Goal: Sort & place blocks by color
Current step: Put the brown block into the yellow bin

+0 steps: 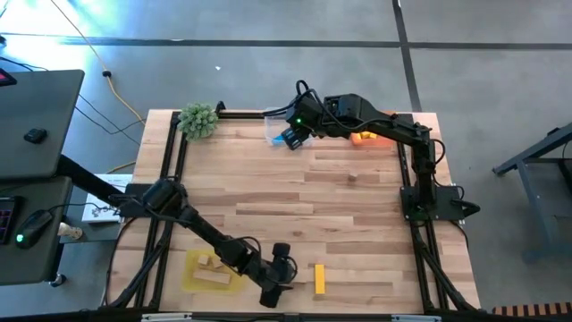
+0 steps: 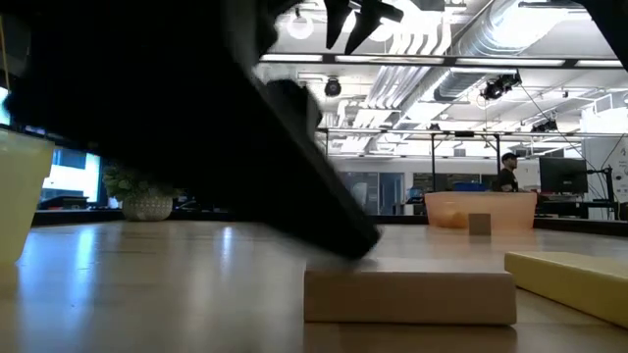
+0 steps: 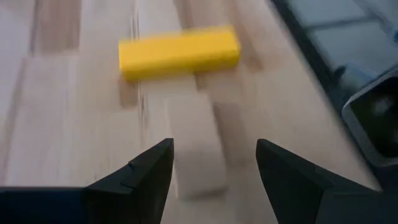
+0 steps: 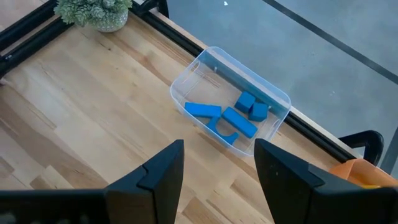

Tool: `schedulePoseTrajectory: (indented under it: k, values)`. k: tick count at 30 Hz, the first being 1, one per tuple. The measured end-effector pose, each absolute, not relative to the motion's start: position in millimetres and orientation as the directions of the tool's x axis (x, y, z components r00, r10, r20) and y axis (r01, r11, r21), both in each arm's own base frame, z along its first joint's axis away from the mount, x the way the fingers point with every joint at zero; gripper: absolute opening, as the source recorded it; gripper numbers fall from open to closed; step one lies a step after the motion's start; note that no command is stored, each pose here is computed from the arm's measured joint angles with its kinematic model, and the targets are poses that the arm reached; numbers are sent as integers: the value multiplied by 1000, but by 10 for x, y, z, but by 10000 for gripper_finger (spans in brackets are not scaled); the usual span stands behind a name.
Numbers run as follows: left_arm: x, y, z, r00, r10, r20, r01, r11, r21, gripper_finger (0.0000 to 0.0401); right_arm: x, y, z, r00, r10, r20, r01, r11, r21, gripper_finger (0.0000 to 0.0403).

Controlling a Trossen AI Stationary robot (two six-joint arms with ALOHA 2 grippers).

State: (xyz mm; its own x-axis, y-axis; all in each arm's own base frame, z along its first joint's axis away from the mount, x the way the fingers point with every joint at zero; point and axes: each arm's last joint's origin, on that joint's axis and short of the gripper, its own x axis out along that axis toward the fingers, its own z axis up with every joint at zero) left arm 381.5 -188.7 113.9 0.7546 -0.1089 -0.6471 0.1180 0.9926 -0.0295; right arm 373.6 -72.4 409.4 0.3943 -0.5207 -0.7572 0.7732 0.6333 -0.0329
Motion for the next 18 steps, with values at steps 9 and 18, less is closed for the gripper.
schedulePoseTrajectory:
  k: [9,18]
  values:
    - [3921,-1944,969,729,-93,-679,116,993,-11,217,3733,-723,4092,392,-520,-759,773,634,-36,183]
    - [3928,-1893,959,713,-83,-697,117,993,1,161,3723,-722,4087,383,-519,-765,771,635,-45,183]
